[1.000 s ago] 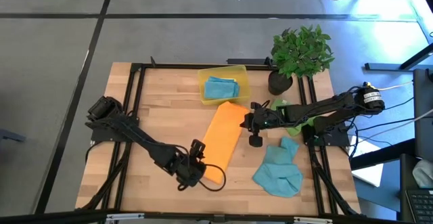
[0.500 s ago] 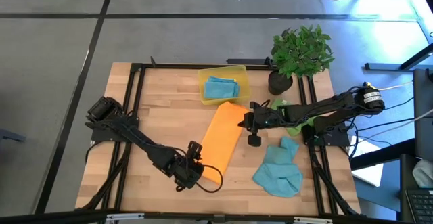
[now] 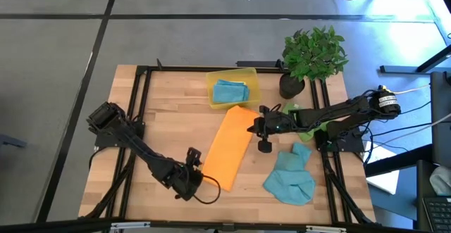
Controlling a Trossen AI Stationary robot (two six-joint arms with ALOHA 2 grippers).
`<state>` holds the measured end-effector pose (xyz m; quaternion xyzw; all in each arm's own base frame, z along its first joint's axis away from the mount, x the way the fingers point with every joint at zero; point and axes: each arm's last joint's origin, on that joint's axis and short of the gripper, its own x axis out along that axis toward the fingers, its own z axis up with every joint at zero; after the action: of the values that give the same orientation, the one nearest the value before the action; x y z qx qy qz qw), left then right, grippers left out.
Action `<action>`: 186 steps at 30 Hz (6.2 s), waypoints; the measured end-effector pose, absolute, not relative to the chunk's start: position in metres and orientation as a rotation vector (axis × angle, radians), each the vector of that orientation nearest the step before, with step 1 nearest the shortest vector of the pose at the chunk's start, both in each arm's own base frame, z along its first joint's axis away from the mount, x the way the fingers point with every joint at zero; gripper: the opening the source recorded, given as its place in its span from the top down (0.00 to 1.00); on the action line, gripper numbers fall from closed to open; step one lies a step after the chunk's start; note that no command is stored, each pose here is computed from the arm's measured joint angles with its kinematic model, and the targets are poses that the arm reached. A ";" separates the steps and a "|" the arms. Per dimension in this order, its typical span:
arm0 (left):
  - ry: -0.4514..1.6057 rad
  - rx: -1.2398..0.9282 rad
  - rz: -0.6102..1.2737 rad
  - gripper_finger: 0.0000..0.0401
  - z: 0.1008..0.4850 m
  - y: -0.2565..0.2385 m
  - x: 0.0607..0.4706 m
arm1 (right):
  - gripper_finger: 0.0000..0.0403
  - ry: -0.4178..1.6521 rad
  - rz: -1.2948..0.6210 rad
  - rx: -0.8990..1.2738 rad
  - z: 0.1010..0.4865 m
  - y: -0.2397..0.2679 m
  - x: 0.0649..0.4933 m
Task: Fold microfiber towels
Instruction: Fold the orange microfiber towel
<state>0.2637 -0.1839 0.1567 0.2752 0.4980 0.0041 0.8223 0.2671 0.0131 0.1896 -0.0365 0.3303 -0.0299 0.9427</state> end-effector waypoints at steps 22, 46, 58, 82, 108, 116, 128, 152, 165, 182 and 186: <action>0.994 1.099 -0.180 0.50 0.124 -0.219 0.267 | 0.95 0.676 -0.068 -0.055 0.189 0.013 0.267; 1.010 1.039 -0.141 0.87 0.112 -0.220 0.270 | 0.95 0.680 -0.069 -0.049 0.189 0.014 0.267; 1.020 0.882 -0.070 1.00 0.111 -0.213 0.276 | 0.95 0.644 -0.069 -0.073 0.192 0.014 0.269; 0.717 0.224 0.077 1.00 0.175 -0.196 0.309 | 0.95 0.568 0.097 -0.208 0.196 0.082 0.259; 0.793 -0.068 0.172 1.00 0.178 -0.111 0.349 | 0.30 0.608 0.097 0.000 0.151 0.148 0.293; 0.808 -0.053 0.172 1.00 0.177 -0.101 0.351 | 0.30 0.658 -0.029 0.034 0.144 0.144 0.291; 0.839 -0.036 0.183 1.00 0.175 -0.100 0.349 | 0.35 0.721 -0.003 0.068 0.140 0.149 0.285; 0.892 -0.020 0.196 1.00 0.172 -0.099 0.344 | 0.66 0.711 -0.014 -0.077 0.140 0.149 0.283; 0.907 -0.075 0.100 1.00 0.172 -0.126 0.336 | 0.97 0.747 0.198 -0.160 0.139 0.153 0.283; 0.752 -0.094 -0.339 1.00 0.231 -0.222 0.325 | 0.98 0.629 0.664 -0.079 0.178 0.208 0.283; 0.777 0.042 -0.237 1.00 0.241 -0.220 0.324 | 0.98 0.668 0.558 -0.132 0.175 0.203 0.284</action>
<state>0.3239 -0.2196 0.2406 0.0203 0.3777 -0.1154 0.9185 0.2836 0.2033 0.1753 -0.0637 0.3231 0.2702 0.9047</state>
